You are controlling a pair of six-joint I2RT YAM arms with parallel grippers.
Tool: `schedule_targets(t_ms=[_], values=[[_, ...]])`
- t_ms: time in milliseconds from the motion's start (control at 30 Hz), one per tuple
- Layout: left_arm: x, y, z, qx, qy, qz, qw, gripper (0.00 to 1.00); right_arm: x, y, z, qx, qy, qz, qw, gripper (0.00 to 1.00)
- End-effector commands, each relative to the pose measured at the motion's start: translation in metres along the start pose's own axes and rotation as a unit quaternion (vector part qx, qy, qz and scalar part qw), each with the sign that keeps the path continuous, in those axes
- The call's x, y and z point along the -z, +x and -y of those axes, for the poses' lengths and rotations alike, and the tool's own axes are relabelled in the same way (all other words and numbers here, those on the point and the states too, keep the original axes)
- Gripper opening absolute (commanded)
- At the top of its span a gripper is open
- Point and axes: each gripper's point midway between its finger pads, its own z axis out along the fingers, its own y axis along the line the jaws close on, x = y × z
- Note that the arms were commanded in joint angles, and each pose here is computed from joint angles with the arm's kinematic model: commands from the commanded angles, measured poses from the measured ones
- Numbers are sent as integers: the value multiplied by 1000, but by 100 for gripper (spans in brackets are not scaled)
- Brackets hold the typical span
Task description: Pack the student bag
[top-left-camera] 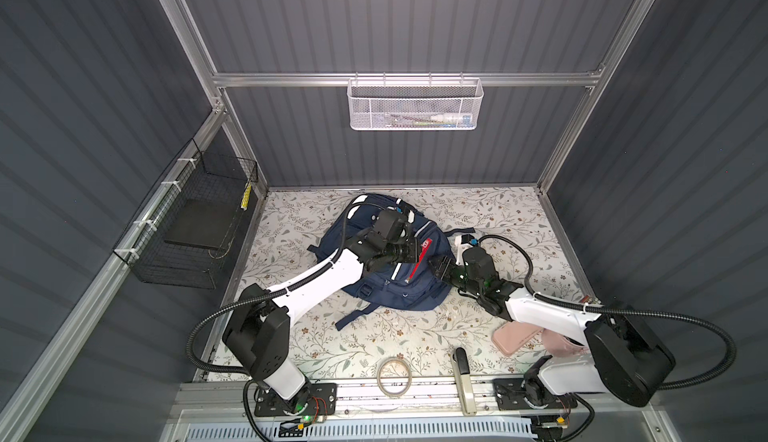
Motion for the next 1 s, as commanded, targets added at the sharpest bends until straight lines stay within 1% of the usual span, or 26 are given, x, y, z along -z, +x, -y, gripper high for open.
schedule_targets(t_ms=[0, 67, 133, 267, 400, 467, 533, 567, 633, 733, 800, 833, 933, 967], values=[[5, -9, 14, 8, 31, 16, 999, 0, -11, 13, -13, 40, -36, -38, 998, 39], [1, -6, 14, 4, 30, 3, 1000, 0, -20, 10, -16, 35, -37, -32, 998, 19], [-5, 1, 11, 9, 31, -11, 999, 0, -29, 3, -23, 33, -56, -17, 998, 14], [-10, 10, 13, 15, 44, -28, 999, 0, -47, -5, -32, 24, -60, -11, 998, 13], [-15, 20, 13, 40, 63, -35, 997, 0, -60, -12, -46, 27, -76, -12, 997, 13], [-14, 22, 14, 47, 70, -34, 996, 0, -64, -15, -52, 33, -76, -19, 996, 14], [-12, 21, 14, 50, 69, -32, 996, 0, -64, -16, -50, 36, -64, -29, 997, 17], [-9, 20, 14, 50, 67, -28, 996, 4, -61, -15, -46, 35, -50, -32, 998, 18], [-3, 14, 15, 49, 64, -15, 997, 29, -48, -9, -28, 28, -13, -31, 999, 22], [8, 8, 16, 45, 58, -2, 997, 57, -17, 0, 3, 17, 50, -24, 998, 33], [17, 6, 15, 46, 55, 4, 997, 75, 6, 4, 18, 15, 76, -14, 997, 38], [22, 4, 13, 48, 52, 8, 997, 81, 18, 6, 26, 14, 91, -11, 996, 40], [41, 0, 5, 65, 47, 27, 996, 99, 47, 11, 35, 29, 110, -8, 994, 42], [47, 0, 2, 69, 46, 33, 996, 100, 52, 11, 32, 42, 104, -6, 994, 44]])
